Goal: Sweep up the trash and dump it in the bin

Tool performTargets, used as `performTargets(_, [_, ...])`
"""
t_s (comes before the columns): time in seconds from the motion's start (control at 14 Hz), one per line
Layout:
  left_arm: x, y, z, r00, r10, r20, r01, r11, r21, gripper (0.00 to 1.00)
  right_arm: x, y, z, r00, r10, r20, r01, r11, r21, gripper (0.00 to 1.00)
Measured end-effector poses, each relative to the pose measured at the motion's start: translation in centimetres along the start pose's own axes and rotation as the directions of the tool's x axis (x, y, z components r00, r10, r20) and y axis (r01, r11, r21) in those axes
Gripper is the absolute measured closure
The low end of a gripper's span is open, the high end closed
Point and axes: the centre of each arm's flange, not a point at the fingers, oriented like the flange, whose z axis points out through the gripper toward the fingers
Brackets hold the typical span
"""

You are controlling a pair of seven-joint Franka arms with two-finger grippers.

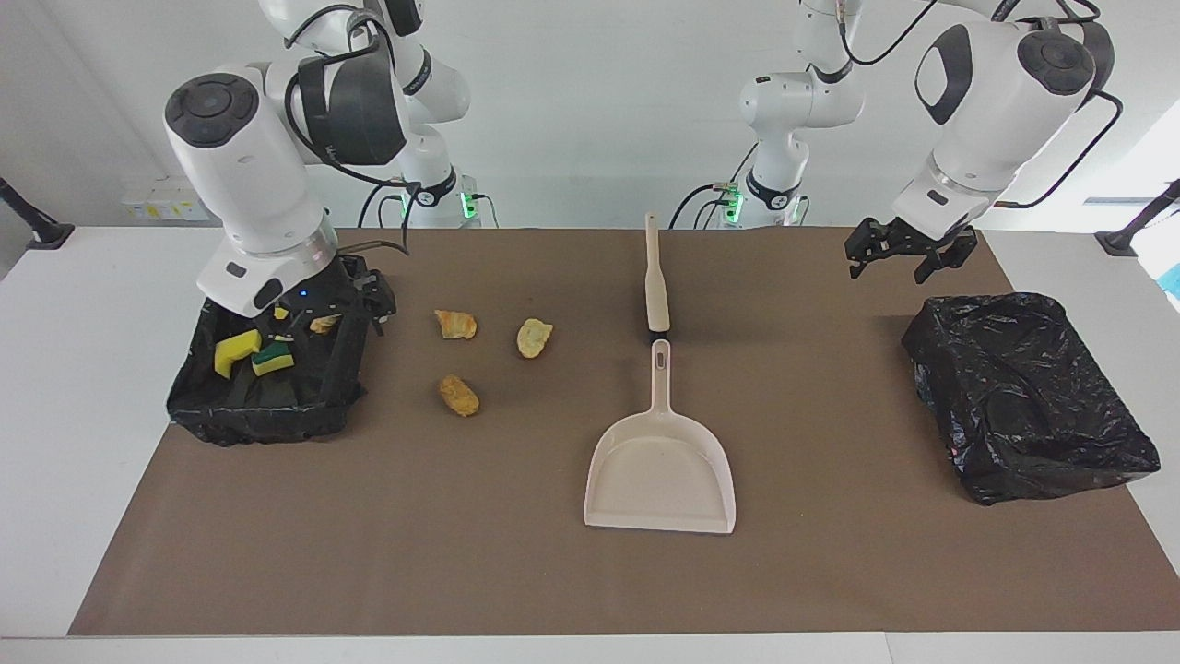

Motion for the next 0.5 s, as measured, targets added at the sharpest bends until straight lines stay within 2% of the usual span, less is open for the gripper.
performTargets(0.21, [0.0, 0.0, 0.0, 1.0, 0.0, 0.0, 0.0, 1.0, 0.0, 0.0, -2.0, 1.6, -2.2, 0.995, 0.103, 0.002, -0.103, 0.995, -0.005, 0.0])
performTargets(0.5, [0.0, 0.0, 0.0, 1.0, 0.0, 0.0, 0.0, 1.0, 0.0, 0.0, -2.8, 4.0, -2.5, 0.975, 0.22, 0.0, -0.22, 0.975, 0.0, 0.0])
